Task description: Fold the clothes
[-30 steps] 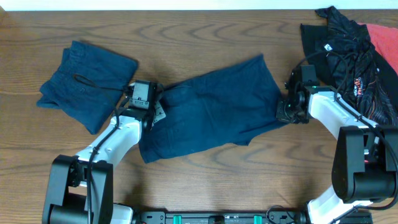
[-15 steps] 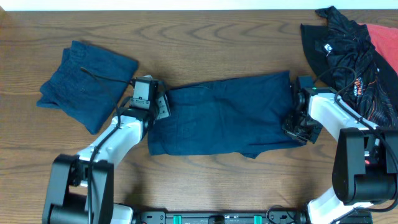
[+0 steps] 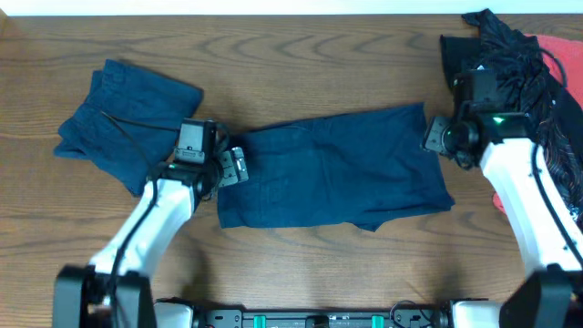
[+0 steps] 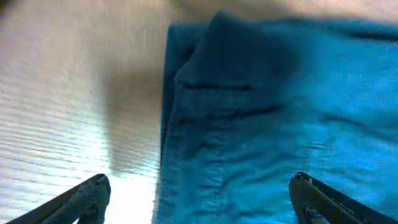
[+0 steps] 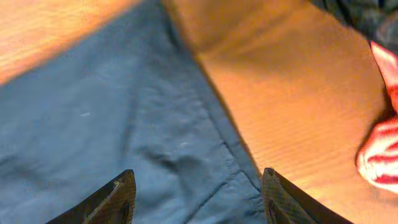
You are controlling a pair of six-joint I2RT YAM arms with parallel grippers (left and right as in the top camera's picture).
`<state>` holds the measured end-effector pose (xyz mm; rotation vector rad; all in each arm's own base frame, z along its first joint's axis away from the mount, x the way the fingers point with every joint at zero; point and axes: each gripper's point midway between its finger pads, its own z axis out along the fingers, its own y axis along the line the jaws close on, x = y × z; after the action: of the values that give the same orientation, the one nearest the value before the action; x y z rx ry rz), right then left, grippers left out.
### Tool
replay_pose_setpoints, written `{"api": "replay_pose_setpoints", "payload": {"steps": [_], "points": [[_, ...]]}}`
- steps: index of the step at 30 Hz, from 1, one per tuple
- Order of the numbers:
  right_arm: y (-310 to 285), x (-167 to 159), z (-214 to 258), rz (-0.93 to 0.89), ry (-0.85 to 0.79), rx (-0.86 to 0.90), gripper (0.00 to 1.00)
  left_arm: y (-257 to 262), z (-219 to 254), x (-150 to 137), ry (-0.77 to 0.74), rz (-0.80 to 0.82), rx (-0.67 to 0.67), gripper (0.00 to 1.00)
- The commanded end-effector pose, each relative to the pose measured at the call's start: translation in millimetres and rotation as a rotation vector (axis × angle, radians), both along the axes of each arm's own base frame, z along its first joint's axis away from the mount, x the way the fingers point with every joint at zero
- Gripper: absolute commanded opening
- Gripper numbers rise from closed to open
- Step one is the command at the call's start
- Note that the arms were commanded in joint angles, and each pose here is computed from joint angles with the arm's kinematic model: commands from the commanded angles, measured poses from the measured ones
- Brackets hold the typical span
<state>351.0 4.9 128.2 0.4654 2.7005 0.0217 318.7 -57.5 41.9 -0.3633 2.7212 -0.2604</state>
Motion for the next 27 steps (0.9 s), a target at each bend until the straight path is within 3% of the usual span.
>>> {"api": "replay_pose_setpoints", "payload": {"steps": [1, 8, 13, 16, 17, 18, 22, 27], "points": [[14, -5, 0, 0.098, 0.019, 0.025, 0.63, -5, -20, -7, 0.088, -0.008, -0.119, 0.93], [15, -11, -4, 0.103, 0.046, 0.035, 0.61, -27, -39, -15, 0.184, -0.06, -0.358, 0.89], [40, -5, 1, 0.24, 0.008, 0.124, 0.56, -50, -44, -24, 0.235, -0.11, -0.462, 0.71], [63, -3, 5, 0.373, -0.023, 0.174, 0.5, -51, -46, -27, 0.251, -0.11, -0.461, 0.4], [72, -4, 7, 0.423, -0.031, 0.189, 0.43, -51, -45, -26, 0.249, -0.11, -0.461, 0.11], [77, -4, 7, 0.446, -0.035, 0.194, 0.38, -50, -45, -26, 0.246, -0.107, -0.46, 0.06], [95, -4, 1, 0.5, -0.026, 0.197, 0.02, -45, -40, -22, 0.236, -0.081, -0.452, 0.06], [121, -10, -18, 0.566, 0.031, 0.229, 0.01, -44, -14, -17, 0.194, -0.088, -0.452, 0.06]]}}
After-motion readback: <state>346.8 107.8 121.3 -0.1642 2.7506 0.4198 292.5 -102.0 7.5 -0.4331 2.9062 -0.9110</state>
